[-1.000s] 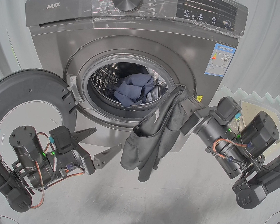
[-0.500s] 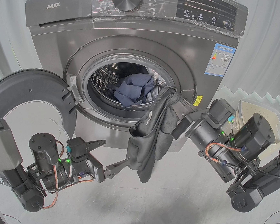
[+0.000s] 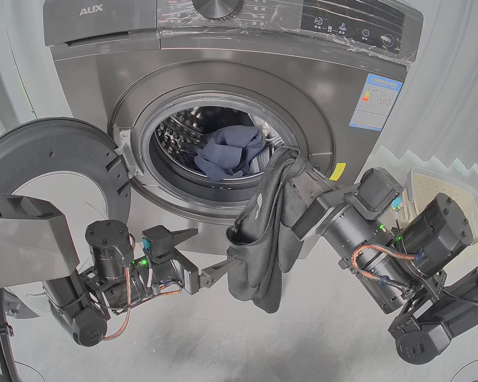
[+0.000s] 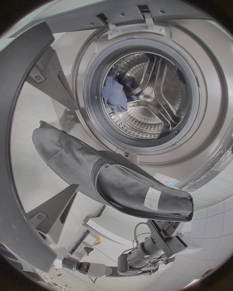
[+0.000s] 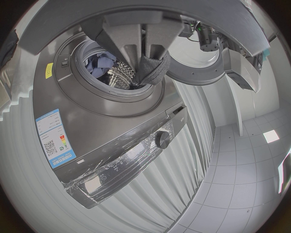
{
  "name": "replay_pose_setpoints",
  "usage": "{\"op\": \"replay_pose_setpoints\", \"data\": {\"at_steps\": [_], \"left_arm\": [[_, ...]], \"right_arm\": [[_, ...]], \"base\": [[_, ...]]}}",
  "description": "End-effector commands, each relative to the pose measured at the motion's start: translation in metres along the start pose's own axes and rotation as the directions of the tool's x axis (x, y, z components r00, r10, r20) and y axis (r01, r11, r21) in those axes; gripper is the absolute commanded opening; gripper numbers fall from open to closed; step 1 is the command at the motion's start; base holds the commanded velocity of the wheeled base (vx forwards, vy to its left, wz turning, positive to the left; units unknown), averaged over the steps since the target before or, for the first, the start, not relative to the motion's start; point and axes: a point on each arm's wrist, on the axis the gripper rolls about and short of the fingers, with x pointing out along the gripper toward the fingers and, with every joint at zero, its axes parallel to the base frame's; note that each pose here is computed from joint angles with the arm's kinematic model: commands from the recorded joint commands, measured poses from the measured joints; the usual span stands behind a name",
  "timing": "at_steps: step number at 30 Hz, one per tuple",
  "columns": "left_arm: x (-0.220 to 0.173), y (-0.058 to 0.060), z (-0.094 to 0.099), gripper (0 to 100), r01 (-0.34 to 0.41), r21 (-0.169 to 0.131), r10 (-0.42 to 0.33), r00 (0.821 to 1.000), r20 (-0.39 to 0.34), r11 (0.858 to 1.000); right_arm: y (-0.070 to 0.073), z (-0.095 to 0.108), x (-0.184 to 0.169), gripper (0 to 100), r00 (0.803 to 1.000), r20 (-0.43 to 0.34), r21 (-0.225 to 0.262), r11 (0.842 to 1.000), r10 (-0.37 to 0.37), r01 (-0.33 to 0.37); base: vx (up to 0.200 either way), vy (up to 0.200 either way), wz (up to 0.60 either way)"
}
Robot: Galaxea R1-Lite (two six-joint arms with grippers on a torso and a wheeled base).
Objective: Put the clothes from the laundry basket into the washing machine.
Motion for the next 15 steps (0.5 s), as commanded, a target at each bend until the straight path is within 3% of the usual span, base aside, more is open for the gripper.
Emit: {"op": "replay_pose_setpoints", "data": {"at_steps": [1,4,8,15], "left_arm": [[0.015,0.006,-0.014,100,0.000,0.002,0.000,1.000,-0.015,1.000],[0.020,0.009,-0.020,100,0.002,0.029,-0.001,1.000,-0.021,1.000],[0.027,0.011,-0.025,100,0.007,0.033,-0.006,1.000,-0.023,0.999],[0.044,0.021,-0.018,100,-0.016,0.051,0.014,0.999,0.043,0.999]], "right_arm": [[0.003,0.000,0.000,0,1.000,0.001,0.003,1.000,0.008,-0.008],[0.003,0.000,-0.001,0,1.000,0.000,0.003,1.000,0.006,-0.006],[0.003,0.000,0.000,0,1.000,0.001,0.003,1.000,0.008,-0.008],[0.004,0.000,0.000,0,1.000,0.002,0.005,1.000,0.012,-0.012]], "base": [[0.000,0.000,0.00],[0.000,0.000,0.00],[0.000,0.000,0.00],[0.000,0.000,0.00]]}}
